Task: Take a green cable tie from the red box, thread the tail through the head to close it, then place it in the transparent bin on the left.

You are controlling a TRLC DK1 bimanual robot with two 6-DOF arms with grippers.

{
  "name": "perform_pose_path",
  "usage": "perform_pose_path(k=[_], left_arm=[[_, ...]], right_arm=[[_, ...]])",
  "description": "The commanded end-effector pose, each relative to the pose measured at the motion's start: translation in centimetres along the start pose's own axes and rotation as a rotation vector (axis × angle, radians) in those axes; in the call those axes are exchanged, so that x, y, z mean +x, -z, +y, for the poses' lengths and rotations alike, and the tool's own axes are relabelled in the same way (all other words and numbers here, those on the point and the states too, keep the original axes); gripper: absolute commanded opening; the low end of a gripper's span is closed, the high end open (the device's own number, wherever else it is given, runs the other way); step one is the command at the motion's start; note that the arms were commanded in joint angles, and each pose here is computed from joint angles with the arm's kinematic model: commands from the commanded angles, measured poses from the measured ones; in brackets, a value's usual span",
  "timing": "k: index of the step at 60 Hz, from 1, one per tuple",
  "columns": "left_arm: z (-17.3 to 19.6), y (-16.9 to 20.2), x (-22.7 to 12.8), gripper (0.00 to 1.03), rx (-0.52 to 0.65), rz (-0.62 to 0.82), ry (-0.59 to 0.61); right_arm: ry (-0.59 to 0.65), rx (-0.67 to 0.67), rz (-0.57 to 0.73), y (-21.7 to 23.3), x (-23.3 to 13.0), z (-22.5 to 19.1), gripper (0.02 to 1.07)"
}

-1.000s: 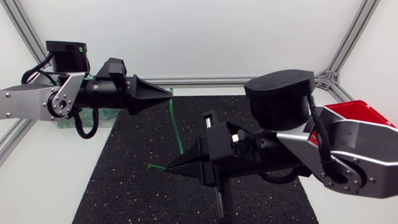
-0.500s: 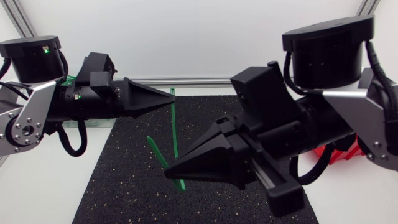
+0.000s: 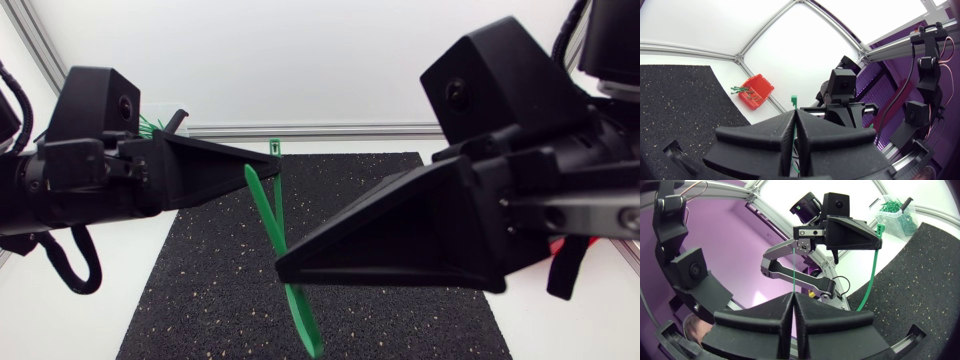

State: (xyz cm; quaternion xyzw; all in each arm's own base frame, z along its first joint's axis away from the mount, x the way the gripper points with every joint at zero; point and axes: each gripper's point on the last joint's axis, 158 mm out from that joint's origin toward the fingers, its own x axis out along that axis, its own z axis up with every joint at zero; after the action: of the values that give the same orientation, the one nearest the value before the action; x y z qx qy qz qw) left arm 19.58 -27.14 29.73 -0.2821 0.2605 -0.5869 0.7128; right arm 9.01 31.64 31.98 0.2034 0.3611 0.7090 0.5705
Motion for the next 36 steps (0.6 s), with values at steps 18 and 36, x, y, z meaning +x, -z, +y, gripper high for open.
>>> perform_pose_path(k=[18,36], left_arm=[[-0.2,1.6,0.2,0.04,0.066,0.007,-0.029],[-0.2,1.7,0.3,0.04,0.119,-0.013,-0.063]], right_arm=[[-0.041,0.300,-0.086,-3.2,-1.1,1.9,0.08],[-0.039,0.349,-0.080,-4.0,-0.5,0.9,0.08]])
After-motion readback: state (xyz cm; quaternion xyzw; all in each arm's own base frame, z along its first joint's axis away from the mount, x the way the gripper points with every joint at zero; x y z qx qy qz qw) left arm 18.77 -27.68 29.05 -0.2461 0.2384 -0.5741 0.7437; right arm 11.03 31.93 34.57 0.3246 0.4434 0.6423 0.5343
